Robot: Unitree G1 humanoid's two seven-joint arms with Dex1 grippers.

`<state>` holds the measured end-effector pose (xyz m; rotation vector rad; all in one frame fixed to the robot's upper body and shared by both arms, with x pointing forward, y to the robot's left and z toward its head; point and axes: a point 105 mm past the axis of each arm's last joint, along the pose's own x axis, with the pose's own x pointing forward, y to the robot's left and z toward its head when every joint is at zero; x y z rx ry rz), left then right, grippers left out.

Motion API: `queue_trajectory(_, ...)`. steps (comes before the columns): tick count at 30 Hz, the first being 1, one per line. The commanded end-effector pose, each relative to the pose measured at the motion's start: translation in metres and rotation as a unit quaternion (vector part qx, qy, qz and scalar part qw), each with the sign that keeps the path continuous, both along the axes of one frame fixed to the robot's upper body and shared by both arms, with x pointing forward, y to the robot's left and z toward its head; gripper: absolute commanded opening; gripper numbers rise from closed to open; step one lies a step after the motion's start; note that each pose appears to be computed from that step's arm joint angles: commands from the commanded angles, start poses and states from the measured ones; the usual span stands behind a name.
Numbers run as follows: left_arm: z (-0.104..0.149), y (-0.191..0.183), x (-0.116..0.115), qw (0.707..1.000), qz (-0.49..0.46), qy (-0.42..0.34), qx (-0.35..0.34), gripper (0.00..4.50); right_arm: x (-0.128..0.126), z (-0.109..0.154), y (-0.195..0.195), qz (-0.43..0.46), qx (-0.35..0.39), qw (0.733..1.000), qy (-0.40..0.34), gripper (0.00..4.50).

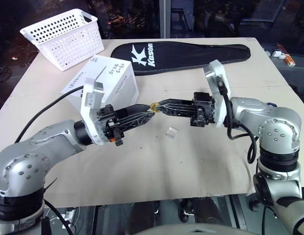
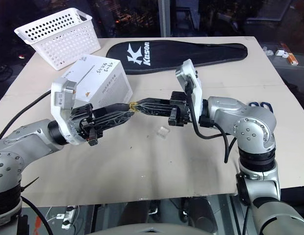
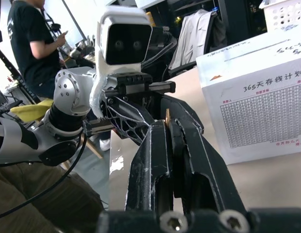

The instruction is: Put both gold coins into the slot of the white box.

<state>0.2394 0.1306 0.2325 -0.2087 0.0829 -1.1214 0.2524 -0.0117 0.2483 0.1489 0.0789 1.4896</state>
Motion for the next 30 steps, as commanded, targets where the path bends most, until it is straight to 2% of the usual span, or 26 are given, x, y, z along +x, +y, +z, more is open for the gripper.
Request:
queue_trajectory(1,0.012,-0.003,-0.005,1.000,-0.010,-0.026,-0.010,1.62,-0.007,0.011,0.004,0.023,0.013,0.999,-0.024,0.00)
queue_trajectory(6,0.013,-0.004,-0.006,0.999,-0.011,-0.027,-0.018,1.62,-0.008,0.010,0.006,0.027,0.012,0.999,-0.024,0.00)
queue_trajectory(9,0.014,-0.004,-0.006,0.999,-0.014,-0.026,-0.024,0.80,-0.009,0.009,0.006,0.030,0.011,0.999,-0.021,0.00)
queue_trajectory(10,0.014,-0.005,-0.007,0.999,-0.015,-0.025,-0.025,0.24,-0.010,0.009,0.006,0.031,0.011,0.999,-0.020,0.00)
queue_trajectory(11,0.015,-0.005,-0.007,0.999,-0.017,-0.025,-0.028,0.04,-0.010,0.008,0.006,0.033,0.011,0.999,-0.019,0.00)
queue_trajectory(19,0.020,-0.006,-0.008,0.998,-0.026,-0.028,-0.043,0.04,-0.013,0.003,0.005,0.035,0.003,0.999,-0.013,0.00)
queue_trajectory(21,0.021,-0.005,-0.007,0.998,-0.024,-0.029,-0.044,0.04,-0.010,0.005,0.005,0.025,0.005,0.999,-0.035,0.00)
queue_trajectory(26,0.027,0.007,-0.004,0.998,0.008,-0.033,-0.054,0.00,0.003,0.012,-0.005,-0.014,0.016,0.998,-0.061,1.67)
queue_trajectory(30,0.040,0.029,0.002,0.994,0.067,-0.039,-0.073,0.00,0.017,0.018,-0.021,-0.068,-0.014,0.990,-0.120,3.74)
